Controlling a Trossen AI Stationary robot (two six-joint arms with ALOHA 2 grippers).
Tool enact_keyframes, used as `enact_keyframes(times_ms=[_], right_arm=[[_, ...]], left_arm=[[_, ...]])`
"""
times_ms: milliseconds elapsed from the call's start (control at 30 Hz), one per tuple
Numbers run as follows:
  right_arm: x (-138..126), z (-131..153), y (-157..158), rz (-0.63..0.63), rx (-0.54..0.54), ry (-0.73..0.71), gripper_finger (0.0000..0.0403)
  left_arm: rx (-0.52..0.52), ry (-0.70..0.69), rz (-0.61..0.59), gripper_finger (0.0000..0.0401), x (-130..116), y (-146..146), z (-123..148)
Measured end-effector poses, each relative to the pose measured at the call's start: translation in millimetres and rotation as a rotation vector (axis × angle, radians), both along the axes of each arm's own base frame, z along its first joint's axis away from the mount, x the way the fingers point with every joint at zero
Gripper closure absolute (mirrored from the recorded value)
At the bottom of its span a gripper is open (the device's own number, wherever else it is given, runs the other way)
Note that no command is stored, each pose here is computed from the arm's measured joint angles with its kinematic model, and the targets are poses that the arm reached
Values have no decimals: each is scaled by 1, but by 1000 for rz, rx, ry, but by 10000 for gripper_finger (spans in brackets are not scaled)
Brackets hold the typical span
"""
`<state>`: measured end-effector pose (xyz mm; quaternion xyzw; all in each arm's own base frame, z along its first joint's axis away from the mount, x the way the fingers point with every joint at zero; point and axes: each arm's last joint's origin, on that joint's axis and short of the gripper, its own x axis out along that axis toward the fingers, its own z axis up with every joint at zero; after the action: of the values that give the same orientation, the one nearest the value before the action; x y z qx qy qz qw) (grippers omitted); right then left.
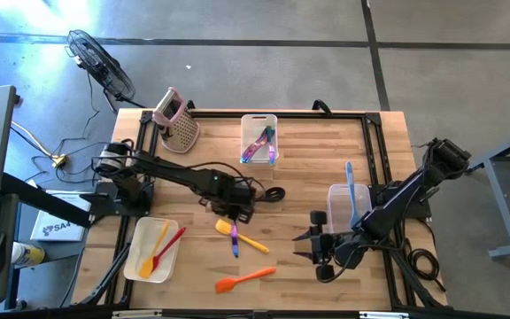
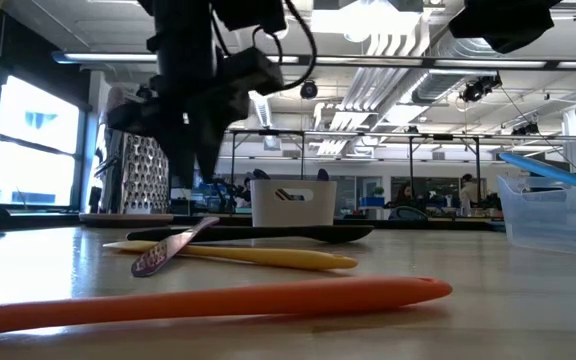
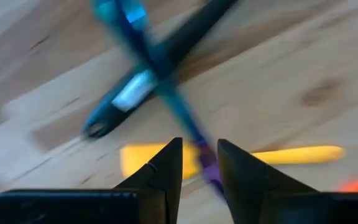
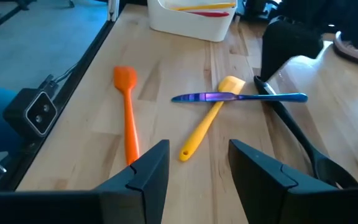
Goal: Pick & Place Kitchen Items
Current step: Put the blue table knife into the top white bin
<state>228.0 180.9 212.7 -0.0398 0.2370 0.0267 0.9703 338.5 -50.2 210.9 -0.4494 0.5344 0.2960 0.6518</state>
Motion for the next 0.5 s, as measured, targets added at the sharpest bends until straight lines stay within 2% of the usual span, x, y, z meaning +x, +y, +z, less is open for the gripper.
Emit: enact_keyframes(times_ms=[100,300,500], right_arm=[[0,0,0,1,1,1,245],[0,0,0,6,3,3,245],[0,0,0,6,3,3,245]], left_arm=[[53,-20,-56,304,1,1,1],[34,-32,-82,303,2,0,1],[72,-23,-129,303,4,0,-4]])
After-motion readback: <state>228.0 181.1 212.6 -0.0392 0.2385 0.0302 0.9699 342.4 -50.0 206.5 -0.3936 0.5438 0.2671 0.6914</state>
